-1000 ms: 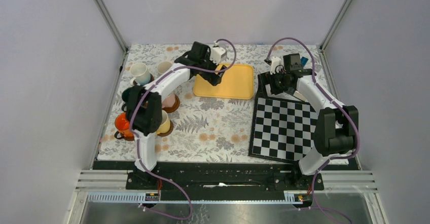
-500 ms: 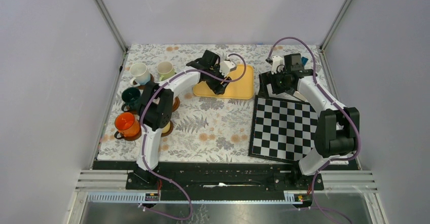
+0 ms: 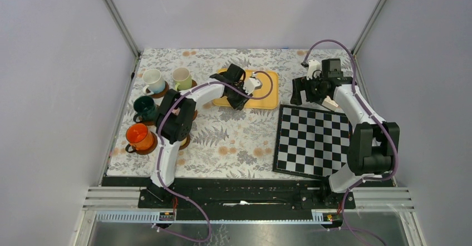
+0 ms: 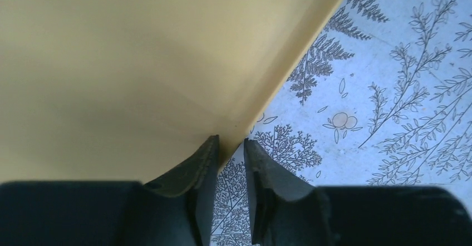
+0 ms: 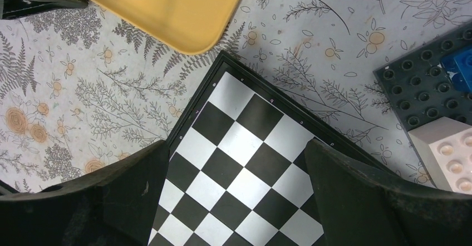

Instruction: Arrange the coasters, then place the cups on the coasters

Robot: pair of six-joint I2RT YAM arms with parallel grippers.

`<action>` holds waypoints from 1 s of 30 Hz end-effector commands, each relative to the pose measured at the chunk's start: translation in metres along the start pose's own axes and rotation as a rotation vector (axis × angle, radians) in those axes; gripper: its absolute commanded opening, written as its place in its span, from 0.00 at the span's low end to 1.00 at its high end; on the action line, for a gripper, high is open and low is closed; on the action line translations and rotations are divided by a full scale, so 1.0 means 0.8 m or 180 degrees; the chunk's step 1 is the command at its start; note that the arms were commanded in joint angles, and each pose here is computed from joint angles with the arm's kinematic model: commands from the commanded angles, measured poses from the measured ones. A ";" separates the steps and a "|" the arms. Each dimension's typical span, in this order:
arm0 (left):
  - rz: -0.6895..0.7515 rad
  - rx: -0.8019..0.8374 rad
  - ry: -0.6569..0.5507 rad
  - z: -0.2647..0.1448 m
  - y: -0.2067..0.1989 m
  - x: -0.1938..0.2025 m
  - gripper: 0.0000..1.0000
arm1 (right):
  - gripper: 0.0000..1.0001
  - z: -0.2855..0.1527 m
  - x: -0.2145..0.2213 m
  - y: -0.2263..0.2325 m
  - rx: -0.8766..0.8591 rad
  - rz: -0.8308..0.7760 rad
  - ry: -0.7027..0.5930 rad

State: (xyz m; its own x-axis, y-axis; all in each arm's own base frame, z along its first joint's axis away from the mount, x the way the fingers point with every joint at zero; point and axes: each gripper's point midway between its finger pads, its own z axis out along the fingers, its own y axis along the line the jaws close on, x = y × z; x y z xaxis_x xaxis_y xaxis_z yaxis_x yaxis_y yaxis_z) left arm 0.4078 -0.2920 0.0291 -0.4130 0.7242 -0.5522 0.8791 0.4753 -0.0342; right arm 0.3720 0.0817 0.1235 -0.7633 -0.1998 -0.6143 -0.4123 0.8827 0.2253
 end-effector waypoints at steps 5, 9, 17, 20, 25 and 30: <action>-0.0384 -0.0185 0.0089 -0.003 -0.008 0.002 0.06 | 0.98 -0.024 -0.017 0.006 -0.0019 -0.0117 -0.0215; -0.0683 -0.0113 0.0013 -0.008 -0.036 -0.014 0.00 | 0.98 -0.025 -0.017 0.007 -0.0020 -0.0115 -0.0227; -0.1458 0.0173 -0.0206 -0.004 -0.091 -0.071 0.00 | 0.98 -0.029 -0.018 0.004 0.0022 -0.0114 -0.0241; -0.1970 0.0023 -0.0282 0.001 -0.093 -0.088 0.00 | 0.98 -0.034 -0.018 -0.001 0.0073 -0.0116 -0.0246; -0.2661 0.0058 -0.0491 0.001 -0.107 -0.105 0.00 | 0.98 -0.047 -0.019 -0.017 0.0171 -0.0064 -0.0297; -0.3185 -0.0180 -0.0433 0.009 -0.114 -0.088 0.00 | 0.98 -0.054 -0.018 -0.024 0.0197 -0.0034 -0.0326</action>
State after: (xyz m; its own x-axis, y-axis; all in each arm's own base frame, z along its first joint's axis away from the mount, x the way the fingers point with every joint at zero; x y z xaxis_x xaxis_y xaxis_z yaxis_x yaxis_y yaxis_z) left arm 0.3593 -0.3862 0.0470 -0.8917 0.1456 -0.4286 0.3411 0.8386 -0.4248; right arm 0.3727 0.0535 0.1436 -0.7346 -0.1603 -0.6593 -0.3709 0.9085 0.1924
